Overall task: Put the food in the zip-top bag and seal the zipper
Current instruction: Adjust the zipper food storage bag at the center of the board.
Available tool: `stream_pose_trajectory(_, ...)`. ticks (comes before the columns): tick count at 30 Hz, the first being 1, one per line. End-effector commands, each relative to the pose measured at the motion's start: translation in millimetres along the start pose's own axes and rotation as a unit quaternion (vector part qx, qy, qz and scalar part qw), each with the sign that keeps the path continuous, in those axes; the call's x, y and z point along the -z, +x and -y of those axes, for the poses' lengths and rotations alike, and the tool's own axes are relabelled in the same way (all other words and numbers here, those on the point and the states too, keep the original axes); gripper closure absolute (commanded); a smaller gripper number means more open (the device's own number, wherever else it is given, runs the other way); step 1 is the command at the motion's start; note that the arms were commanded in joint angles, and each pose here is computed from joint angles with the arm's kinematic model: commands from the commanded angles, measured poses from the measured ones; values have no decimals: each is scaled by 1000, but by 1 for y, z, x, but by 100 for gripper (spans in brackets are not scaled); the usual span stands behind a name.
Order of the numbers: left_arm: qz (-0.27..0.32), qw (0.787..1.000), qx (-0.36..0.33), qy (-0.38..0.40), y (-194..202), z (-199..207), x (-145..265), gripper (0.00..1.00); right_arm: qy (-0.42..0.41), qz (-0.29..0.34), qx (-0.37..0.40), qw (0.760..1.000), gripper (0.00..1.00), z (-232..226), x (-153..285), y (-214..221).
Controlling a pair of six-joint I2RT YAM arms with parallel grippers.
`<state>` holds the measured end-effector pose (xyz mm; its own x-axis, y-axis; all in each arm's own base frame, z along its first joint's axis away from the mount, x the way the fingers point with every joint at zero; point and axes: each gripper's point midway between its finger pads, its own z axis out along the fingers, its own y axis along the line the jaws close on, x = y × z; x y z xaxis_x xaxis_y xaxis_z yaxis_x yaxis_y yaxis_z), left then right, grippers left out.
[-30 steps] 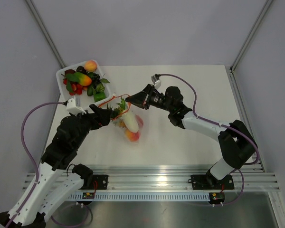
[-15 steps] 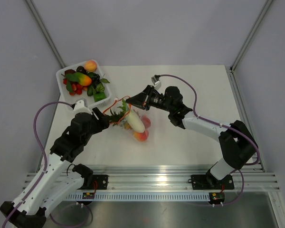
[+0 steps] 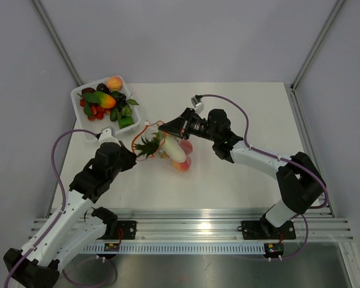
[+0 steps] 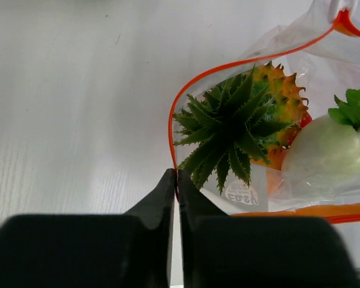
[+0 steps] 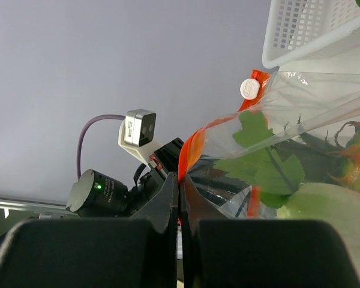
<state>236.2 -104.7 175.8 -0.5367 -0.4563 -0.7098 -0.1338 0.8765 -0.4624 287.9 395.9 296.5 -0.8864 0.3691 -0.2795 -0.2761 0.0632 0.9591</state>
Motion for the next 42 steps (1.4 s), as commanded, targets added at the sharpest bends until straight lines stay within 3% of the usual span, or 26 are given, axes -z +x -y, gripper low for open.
stream_pose_trajectory(1,26,998,1,55,-20,27,4,100,-35,7,30,999,100,-24,5,-6)
stream_pose_trajectory(5,32,991,-20,128,-36,63,13,100,-13,-8,64,998,100,-26,-1,-17)
stream_pose_trajectory(6,51,986,-24,159,-57,84,25,100,-5,-6,80,997,100,-31,0,-28)
stream_pose_trajectory(7,44,981,-31,187,-63,99,33,100,42,-23,72,996,100,-20,1,-27)
stream_pose_trajectory(8,35,982,-36,184,-68,107,28,100,31,-11,141,989,100,-56,-2,-45)
stream_pose_trajectory(9,19,975,-46,215,-71,123,39,100,85,-34,134,987,100,-45,5,-39)
stream_pose_trajectory(11,34,966,-45,252,-96,148,60,100,87,-30,195,977,100,-77,11,-47)
stream_pose_trajectory(16,-6,966,-35,256,-82,155,44,100,202,-33,203,958,100,-31,49,-34)
stream_pose_trajectory(19,-44,967,-30,250,-51,148,10,100,374,-3,207,904,100,54,88,-46)
stream_pose_trajectory(20,-57,967,-30,246,-41,144,1,100,426,20,228,875,100,71,101,-60)
stream_pose_trajectory(22,-81,964,-32,250,-31,148,-10,100,490,5,231,841,100,92,121,-62)
stream_pose_trajectory(24,-84,957,-41,273,-37,160,-5,100,506,9,252,825,100,79,128,-72)
stream_pose_trajectory(30,-34,945,-74,316,-100,203,41,100,466,45,318,824,100,-12,138,-100)
stream_pose_trajectory(34,-41,934,-68,349,-109,219,61,100,418,61,337,841,100,-58,144,-99)
stream_pose_trajectory(39,-59,931,-41,357,-88,213,46,100,411,58,325,850,96,-35,142,-89)
stream_pose_trajectory(42,-97,934,-23,344,-54,201,12,100,448,40,313,837,92,12,135,-87)
